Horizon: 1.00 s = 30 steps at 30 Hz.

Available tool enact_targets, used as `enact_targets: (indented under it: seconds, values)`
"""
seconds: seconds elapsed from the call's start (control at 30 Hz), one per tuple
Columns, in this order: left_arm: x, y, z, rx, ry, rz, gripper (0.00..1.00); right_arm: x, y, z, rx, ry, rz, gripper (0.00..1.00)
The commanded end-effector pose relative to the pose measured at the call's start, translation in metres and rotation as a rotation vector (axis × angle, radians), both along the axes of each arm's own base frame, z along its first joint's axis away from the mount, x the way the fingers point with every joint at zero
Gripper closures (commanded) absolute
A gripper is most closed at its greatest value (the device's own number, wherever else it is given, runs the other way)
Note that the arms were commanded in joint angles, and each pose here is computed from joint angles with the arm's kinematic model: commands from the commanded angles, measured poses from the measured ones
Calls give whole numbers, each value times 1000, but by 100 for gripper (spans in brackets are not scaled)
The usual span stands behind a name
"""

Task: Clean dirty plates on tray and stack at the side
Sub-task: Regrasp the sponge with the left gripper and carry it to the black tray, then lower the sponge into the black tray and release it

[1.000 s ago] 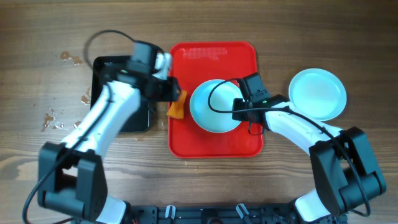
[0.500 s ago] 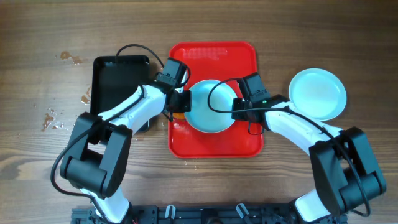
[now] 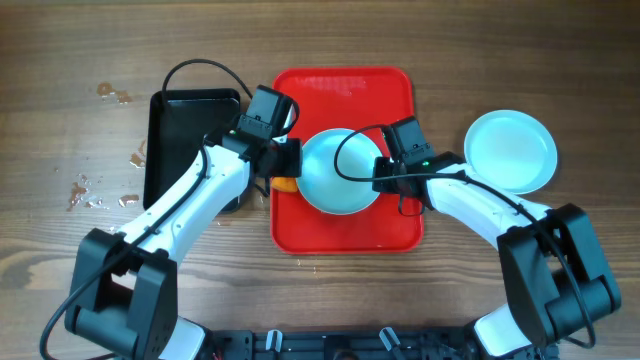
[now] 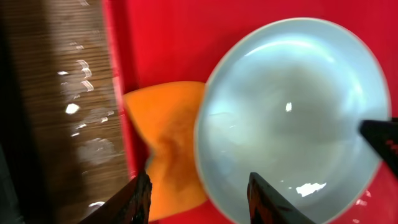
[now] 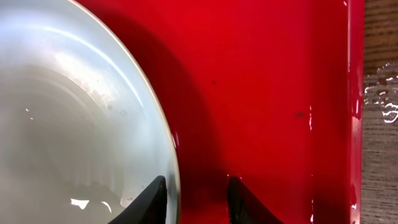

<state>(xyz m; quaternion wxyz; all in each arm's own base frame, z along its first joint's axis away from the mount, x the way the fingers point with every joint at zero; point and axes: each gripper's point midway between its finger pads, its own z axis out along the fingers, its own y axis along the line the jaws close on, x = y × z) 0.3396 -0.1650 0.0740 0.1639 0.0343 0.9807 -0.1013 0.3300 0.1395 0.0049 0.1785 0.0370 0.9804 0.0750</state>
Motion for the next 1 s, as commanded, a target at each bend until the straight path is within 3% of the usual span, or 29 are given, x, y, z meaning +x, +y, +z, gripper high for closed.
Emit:
enact_targets:
  seconds: [0.0, 0.17, 0.27, 0.3, 0.37, 0.4, 0.57, 0.8, 0.97]
  values:
    - [4, 13, -13, 92, 2, 24, 51, -1, -3, -3, -6, -3, 1, 66]
    - [1, 13, -44, 125, 72, 21, 55, -3, -33, -8, -31, 40, -148, 72]
    - [1, 6, -62, 101, 106, 8, 61, -3, -36, -8, 5, 64, -145, 73]
    - [2, 0, -65, 74, 112, -1, 66, -4, -38, -9, 1, 67, -144, 73]
    - [4, -3, -68, 56, 111, -2, 89, -4, -38, -9, -1, 66, -138, 73]
    - [5, -3, -68, 56, 110, -2, 96, -4, -38, -9, 0, 65, -137, 73]
    - [7, 3, -50, 54, 98, 16, 96, -4, -37, -9, -5, 65, -104, 73]
    - [12, 51, 34, 24, -9, 139, 96, -4, -37, -9, -10, 61, -88, 73]
    - [7, 124, 59, 191, -63, 237, 96, -3, -36, -8, -9, 58, -87, 73]
